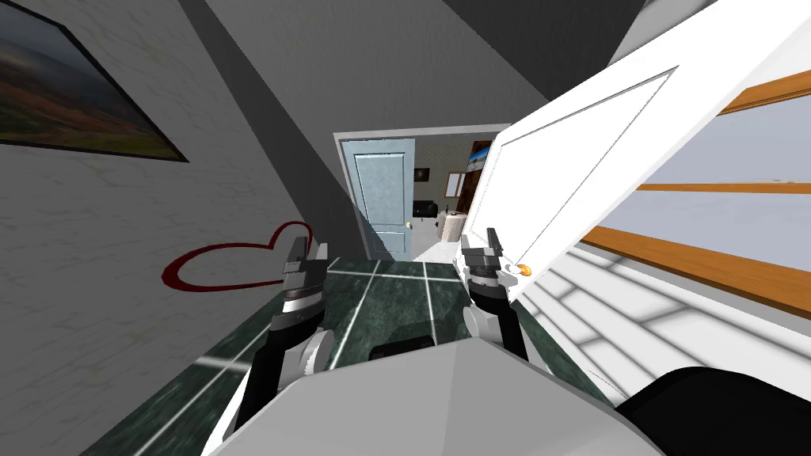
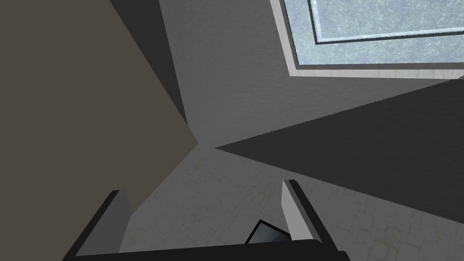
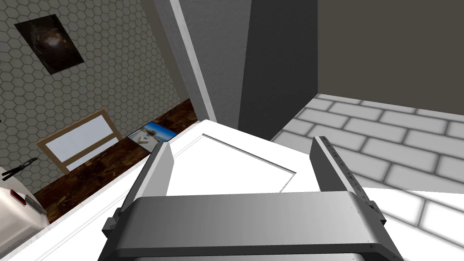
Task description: Pull the door open
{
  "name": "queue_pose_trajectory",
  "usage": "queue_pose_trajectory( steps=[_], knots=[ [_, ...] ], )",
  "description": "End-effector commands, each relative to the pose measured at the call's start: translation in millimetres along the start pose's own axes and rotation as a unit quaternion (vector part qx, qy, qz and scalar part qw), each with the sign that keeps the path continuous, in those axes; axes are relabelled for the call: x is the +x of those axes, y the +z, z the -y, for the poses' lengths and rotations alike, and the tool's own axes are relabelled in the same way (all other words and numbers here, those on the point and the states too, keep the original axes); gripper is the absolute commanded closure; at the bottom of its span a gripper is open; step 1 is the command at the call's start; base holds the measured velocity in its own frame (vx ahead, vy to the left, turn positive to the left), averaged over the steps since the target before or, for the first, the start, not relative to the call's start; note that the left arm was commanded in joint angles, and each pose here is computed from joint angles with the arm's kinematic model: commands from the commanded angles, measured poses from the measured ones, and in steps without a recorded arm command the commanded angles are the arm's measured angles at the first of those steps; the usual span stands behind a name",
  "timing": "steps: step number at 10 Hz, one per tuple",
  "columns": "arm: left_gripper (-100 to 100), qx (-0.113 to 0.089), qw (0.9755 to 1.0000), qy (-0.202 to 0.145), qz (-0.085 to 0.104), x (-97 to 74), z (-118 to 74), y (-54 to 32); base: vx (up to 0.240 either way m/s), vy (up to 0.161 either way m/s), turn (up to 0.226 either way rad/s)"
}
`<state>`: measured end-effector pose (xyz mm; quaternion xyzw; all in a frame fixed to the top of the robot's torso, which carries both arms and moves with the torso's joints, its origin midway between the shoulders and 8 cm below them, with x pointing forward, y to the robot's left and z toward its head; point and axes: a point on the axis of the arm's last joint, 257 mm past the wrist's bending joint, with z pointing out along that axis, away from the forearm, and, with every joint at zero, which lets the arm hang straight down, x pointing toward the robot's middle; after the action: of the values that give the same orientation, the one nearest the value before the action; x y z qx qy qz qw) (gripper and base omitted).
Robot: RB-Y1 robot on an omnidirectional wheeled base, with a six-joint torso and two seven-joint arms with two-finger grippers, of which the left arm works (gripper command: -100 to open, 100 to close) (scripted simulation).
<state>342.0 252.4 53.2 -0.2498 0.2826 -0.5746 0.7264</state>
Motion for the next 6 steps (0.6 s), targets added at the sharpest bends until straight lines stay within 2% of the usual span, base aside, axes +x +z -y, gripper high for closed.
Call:
queue_pose_trajectory(
  steps=[1,4,6],
  knots=[
    [-100,-0.008,0.9998,0.018,-0.005,1.1,-10.6,-2.7,0.060,-0.029,-0.049],
    [-100,-0.022,0.9983,0.053,-0.015,2.4,-30.4,-8.1,0.129,-0.061,-0.050],
    [-100,-0.028,0.9971,0.068,-0.019,2.6,-39.3,-10.8,0.093,-0.029,-0.031]
  ],
)
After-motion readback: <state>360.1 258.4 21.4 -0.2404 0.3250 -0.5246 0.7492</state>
